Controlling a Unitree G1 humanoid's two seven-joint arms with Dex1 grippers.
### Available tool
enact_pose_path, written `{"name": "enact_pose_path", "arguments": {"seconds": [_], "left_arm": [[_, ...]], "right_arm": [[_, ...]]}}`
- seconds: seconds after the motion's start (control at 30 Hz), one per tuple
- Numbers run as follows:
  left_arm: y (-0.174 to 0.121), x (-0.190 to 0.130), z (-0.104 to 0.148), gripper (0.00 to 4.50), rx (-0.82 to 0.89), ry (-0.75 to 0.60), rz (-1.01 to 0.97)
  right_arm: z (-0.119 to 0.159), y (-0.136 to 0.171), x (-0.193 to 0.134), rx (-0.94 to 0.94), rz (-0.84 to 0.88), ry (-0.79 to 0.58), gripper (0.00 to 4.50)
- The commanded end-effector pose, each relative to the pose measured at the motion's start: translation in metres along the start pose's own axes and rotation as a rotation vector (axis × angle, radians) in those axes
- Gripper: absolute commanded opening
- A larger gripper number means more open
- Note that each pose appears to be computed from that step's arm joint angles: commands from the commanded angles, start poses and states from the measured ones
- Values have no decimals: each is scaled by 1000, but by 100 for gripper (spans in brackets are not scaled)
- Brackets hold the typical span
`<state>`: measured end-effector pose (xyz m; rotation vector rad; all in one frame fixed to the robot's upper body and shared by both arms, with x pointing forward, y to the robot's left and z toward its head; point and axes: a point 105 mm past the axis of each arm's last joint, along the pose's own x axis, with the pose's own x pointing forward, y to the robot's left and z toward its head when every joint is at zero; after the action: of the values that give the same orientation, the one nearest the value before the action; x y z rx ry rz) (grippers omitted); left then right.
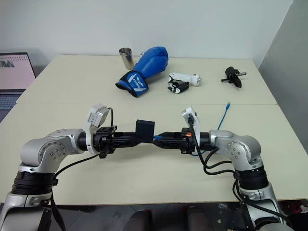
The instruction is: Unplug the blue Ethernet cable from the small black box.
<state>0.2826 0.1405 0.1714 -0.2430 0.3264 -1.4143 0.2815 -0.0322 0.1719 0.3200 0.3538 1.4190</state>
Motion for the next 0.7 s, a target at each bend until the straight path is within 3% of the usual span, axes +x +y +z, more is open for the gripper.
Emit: {"name": "enact_pose_path", "arguments": {"seconds": [0.03,0.7], "left_arm": [[-6,1,7,77,42,-20,-19],[-3,0,6,77,40,-37,-15]], "right_arm": [[13,5,0,-24,14,-59,201],[4,3,0,-41,0,-12,201]]}}
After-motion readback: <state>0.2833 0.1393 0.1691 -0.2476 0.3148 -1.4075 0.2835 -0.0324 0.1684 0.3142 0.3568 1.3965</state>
